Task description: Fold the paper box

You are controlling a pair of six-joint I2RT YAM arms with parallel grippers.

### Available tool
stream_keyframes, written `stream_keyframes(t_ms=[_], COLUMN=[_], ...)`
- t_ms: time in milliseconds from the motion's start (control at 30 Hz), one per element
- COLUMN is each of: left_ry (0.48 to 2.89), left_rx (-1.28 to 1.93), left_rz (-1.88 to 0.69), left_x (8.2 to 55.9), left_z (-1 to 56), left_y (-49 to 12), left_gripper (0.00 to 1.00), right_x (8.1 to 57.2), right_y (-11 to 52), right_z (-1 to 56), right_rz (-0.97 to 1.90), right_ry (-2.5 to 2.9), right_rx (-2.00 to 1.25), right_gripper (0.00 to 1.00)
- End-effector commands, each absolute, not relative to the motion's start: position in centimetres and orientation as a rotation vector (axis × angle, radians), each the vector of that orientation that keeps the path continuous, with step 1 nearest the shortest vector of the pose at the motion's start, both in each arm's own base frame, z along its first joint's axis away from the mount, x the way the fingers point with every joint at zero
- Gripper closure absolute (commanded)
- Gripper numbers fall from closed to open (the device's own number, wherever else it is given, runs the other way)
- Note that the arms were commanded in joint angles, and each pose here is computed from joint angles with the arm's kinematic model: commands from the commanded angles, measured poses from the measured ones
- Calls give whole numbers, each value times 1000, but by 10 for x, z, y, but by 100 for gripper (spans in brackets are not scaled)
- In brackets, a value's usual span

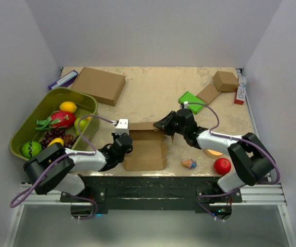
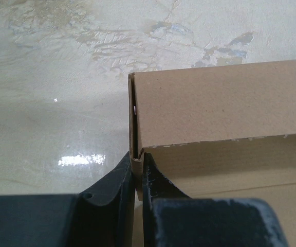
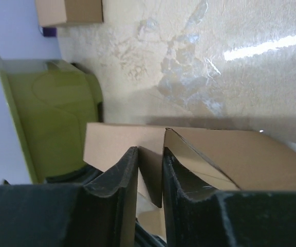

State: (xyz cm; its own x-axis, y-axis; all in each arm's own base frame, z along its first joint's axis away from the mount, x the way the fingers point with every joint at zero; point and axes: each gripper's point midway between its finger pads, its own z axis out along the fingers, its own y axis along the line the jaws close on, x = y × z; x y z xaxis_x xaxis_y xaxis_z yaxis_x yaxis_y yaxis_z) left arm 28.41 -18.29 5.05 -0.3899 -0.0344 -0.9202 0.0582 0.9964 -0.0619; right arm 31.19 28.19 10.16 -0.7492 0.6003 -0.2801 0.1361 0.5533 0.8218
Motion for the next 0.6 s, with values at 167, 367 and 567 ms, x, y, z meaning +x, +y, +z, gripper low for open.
stream_keyframes(t_ms=[167, 367, 567], left_ry=[1963, 1973, 1984], left_rx=[-37, -33, -16], left_rz=[-124, -67, -67], left_x=[282, 286, 288], left_z=[48, 51, 52], left_y=[-189, -187, -192], left_gripper=[100, 100, 100], right_x=[313, 308, 290], right_y=[282, 251, 218], right_z=[87, 117, 134], right_rz=[1181, 994, 796], right_ry=[2191, 2117, 2075], right_rx=[674, 542, 411], right_gripper=[91, 46, 34])
